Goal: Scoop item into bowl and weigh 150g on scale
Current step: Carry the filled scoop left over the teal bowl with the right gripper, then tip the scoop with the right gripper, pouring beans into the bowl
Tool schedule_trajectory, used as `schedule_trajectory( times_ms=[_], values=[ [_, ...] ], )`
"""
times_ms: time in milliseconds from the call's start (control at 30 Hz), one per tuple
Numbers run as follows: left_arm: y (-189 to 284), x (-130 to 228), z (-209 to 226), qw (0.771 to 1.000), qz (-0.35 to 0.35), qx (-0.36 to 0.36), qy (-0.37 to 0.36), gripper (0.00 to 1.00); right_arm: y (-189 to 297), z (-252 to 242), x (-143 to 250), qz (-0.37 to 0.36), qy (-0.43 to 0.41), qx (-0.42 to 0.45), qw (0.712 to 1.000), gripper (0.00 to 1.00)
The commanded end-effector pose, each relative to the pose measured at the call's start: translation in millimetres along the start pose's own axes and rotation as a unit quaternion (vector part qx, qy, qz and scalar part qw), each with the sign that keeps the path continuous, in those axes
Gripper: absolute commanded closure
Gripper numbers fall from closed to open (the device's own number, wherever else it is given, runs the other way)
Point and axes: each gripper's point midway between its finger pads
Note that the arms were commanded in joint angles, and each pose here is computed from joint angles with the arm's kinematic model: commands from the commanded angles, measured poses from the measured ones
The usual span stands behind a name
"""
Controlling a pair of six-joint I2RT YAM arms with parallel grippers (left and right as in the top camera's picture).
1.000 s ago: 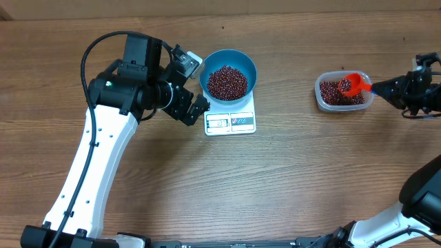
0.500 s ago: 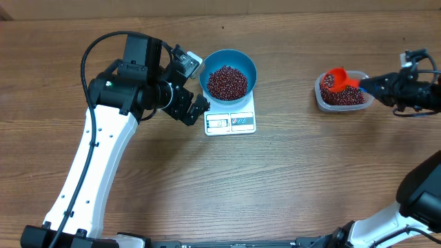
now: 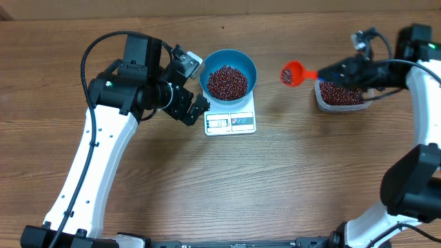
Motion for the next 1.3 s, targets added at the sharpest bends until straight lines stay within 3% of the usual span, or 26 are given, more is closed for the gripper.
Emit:
schedule_trajectory(
  times_ms=[0,367,700,1000,1267],
  values=[
    [6.7,0.5,0.1,1.0,-0.005,-0.007,-0.011,0.0,-16.7,41.0,-9.9,0.007,0.043,-0.026,0.999,0.96],
    [6.6,0.4,0.0,1.0,-0.005,-0.007,-0.012,0.0,-79.7,67.2,-20.6,0.011,0.123,0.13,0.984,0.96],
    [6.6,0.5,0.0,1.0,-0.005,-0.007,-0.012,0.0,-106.4,83.2,-21.7,-0.028,0.252,0.363,0.897,0.96],
    [6.6,0.4,0.0,1.0,-0.005,-0.007,-0.012,0.0,-114.9,102.8,-18.5,-0.062,0.308,0.439,0.842,0.96],
    [6.6,0.5,0.0,1.0,-0.005,-0.007,-0.012,0.0,-121.5,111.5,-14.3,-0.064,0.323,0.438,0.837,0.96]
  ],
)
Point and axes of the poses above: each gripper's point midway between its finger pads, its own y axis back along the fingers, its own z axis along the line the jaws close on, x = y × z, and after that the axes turned 4 degrees about -y, right-handed
